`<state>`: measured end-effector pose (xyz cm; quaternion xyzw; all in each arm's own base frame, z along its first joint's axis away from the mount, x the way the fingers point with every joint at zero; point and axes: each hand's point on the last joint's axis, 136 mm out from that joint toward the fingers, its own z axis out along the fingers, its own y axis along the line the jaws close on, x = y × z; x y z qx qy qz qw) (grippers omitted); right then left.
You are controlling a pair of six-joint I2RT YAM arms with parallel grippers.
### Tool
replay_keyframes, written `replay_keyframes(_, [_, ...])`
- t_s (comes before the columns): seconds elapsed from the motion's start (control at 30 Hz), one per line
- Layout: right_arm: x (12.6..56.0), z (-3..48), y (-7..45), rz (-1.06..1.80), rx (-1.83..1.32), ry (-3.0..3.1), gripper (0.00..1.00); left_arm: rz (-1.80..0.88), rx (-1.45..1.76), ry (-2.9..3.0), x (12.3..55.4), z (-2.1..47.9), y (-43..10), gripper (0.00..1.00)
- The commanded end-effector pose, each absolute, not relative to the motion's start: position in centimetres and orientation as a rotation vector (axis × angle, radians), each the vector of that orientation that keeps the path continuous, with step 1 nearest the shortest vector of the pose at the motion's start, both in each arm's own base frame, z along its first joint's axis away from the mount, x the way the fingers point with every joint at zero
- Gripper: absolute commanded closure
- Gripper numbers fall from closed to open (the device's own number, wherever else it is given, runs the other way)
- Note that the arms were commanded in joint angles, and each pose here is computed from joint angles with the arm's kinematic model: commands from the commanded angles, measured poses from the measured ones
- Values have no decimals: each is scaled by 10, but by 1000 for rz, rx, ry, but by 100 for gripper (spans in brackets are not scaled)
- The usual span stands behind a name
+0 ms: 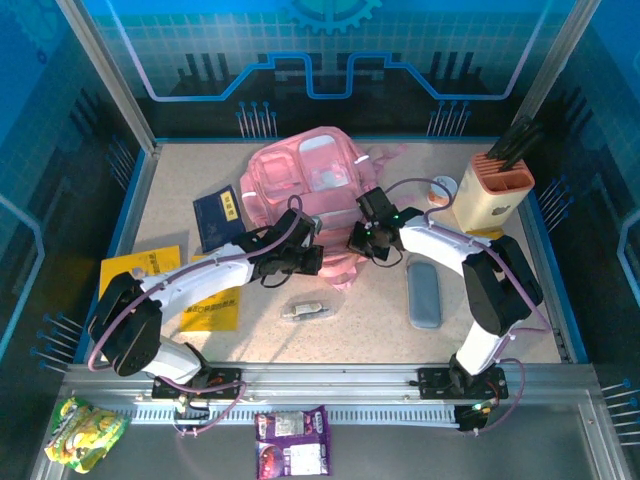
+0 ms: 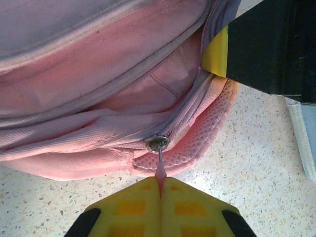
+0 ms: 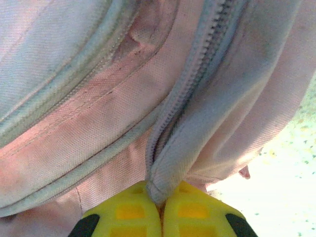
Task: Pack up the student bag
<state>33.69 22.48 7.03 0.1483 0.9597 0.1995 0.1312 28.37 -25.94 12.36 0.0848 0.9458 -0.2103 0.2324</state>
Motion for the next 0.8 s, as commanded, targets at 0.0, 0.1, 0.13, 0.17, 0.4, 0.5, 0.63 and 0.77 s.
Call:
replay_keyframes(0.0, [359, 91, 212, 563, 416, 2690, 100, -530, 292, 2595, 281, 133, -256, 100])
replay_keyframes(0.1, [361, 95, 205, 560, 415, 2676, 100, -478, 268, 2619, 281, 127, -243, 100])
replay_keyframes(0.13, [363, 96, 200, 560, 424, 2672, 100, -473, 255, 2632, 281, 125, -238, 100])
replay_keyframes(0.17, [364, 97, 197, 568, 432, 2670, 100, -470, 244, 2644, 281, 122, -234, 100])
replay_keyframes(0.4, [369, 112, 184, 629, 436, 2634, 100, -431, 206, 2705, 284, 102, -209, 100])
replay_keyframes(0.5, [370, 118, 181, 639, 439, 2621, 100, -390, 198, 2710, 289, 94, -202, 100])
replay_keyframes(0.63, [372, 127, 178, 688, 464, 2600, 100, -367, 201, 2709, 295, 84, -199, 100])
replay_keyframes(0.77, [373, 139, 179, 744, 469, 2578, 100, -292, 194, 2738, 298, 69, -192, 100])
